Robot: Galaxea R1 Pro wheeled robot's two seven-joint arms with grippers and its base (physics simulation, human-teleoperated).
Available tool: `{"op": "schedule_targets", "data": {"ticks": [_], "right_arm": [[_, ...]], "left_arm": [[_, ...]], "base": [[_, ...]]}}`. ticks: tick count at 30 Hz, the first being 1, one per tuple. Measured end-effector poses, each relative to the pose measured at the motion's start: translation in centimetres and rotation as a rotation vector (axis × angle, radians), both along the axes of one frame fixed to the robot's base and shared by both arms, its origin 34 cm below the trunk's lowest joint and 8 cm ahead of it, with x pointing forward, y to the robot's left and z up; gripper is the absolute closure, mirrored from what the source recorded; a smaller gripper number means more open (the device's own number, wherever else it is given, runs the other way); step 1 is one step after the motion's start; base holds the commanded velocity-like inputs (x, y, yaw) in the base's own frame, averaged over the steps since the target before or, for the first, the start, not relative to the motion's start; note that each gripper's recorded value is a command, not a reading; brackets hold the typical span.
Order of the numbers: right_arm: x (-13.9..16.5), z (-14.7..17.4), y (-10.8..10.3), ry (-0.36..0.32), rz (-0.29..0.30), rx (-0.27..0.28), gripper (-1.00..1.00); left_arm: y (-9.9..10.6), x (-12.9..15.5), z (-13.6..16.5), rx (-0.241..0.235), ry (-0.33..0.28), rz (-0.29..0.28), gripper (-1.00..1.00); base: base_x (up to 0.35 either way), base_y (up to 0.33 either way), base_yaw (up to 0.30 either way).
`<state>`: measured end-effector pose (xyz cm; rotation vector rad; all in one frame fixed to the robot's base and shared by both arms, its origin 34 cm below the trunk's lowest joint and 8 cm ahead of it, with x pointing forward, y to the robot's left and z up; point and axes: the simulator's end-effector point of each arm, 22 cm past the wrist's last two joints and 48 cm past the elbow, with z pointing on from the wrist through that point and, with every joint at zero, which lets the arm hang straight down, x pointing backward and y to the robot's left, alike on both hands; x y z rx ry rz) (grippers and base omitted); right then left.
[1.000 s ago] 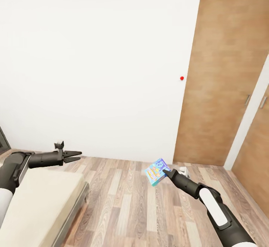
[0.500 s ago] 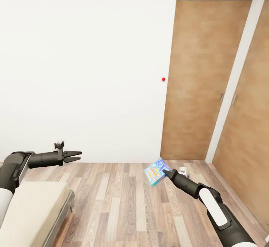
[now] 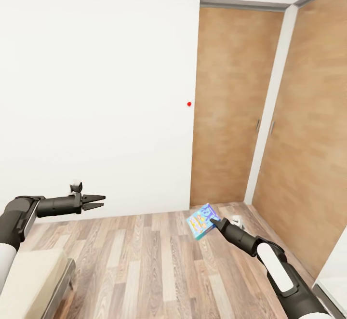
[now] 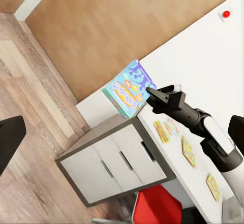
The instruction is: Put all the toys in the child's room - the three board games (two on the bed and one on the table), the two jigsaw puzzles on the table, and the tennis ball on the table - inside the toy box on the table in the child's room.
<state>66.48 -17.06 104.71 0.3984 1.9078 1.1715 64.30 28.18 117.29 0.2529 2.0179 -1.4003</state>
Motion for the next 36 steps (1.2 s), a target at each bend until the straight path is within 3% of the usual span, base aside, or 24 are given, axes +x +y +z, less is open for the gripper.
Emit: {"op": "schedule_targets", "data": {"ticks": [14,36], "right_arm": [[0.08,0.22,-0.09,-0.006,-0.005,0.007,1.00],[0.17,-0.23,-0.70,0.005,-0.020,0.010,1.00]], "left_arm": [[0.08,-0.02,0.04,0.007,-0.012,-0.002,-1.00],[0.37,-0.01,0.11,0.007,-0.012,0.004,-1.00]], "base": [[-0.066,0.170,-0.180],[-0.058,0.037,-0.279]]}}
